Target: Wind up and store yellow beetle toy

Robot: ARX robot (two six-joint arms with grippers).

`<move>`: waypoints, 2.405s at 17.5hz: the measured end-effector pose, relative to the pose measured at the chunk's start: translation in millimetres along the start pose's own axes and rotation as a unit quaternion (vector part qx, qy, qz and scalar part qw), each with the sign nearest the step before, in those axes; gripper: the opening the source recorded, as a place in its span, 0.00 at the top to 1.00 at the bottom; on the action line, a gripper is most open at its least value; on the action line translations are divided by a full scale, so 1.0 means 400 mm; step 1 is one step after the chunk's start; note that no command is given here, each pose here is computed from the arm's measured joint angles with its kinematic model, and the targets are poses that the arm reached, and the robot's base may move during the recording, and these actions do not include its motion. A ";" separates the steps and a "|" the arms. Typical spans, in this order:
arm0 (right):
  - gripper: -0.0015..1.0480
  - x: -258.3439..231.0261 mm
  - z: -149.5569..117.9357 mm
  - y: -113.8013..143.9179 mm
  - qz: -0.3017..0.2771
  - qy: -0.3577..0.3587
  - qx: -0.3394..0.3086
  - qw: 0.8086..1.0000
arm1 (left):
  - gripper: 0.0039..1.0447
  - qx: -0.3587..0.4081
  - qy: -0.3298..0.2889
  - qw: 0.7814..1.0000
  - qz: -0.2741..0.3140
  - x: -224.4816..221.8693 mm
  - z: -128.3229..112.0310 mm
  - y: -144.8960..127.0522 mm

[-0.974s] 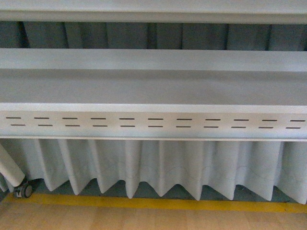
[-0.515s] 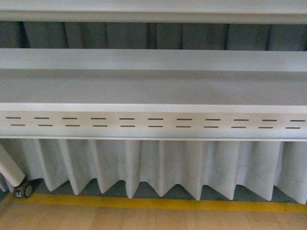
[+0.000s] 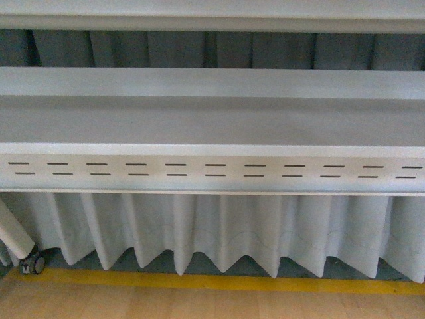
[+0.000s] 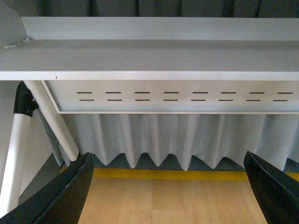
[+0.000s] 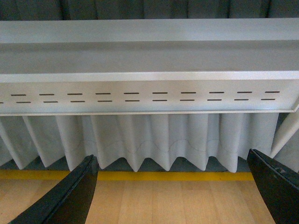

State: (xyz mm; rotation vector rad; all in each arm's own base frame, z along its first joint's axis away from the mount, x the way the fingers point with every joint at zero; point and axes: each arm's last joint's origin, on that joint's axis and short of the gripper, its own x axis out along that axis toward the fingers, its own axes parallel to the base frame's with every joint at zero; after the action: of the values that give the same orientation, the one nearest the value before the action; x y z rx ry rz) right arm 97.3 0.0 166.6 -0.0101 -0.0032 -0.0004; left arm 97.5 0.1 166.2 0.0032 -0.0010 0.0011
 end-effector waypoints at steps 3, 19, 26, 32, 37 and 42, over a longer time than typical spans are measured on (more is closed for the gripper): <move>0.06 0.000 0.000 0.000 0.000 0.000 0.000 1.000 | 0.06 0.000 0.000 1.000 0.000 0.000 0.000 0.000; 0.06 0.000 0.000 0.000 0.000 0.000 0.000 1.000 | 0.06 0.000 0.000 1.000 0.000 0.000 0.000 0.000; 0.06 0.000 0.000 0.000 0.000 0.001 0.000 1.000 | 0.06 0.000 0.002 1.000 0.000 0.000 -0.001 0.000; 0.06 0.000 0.000 0.000 0.000 0.000 0.000 1.000 | 0.06 0.000 0.001 1.000 0.000 0.000 -0.001 0.000; 0.06 0.000 0.000 0.000 0.000 0.000 0.000 1.000 | 0.06 0.000 0.000 1.000 0.000 0.000 0.000 0.000; 0.06 0.000 0.000 0.000 0.000 0.000 0.000 1.000 | 0.06 0.000 0.000 1.000 0.000 0.000 0.000 0.000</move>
State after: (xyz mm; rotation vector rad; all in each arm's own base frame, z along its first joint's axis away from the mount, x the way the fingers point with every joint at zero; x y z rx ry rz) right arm 97.3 0.0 166.5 -0.0097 -0.0029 -0.0004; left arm 97.5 0.1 166.2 0.0029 -0.0013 0.0015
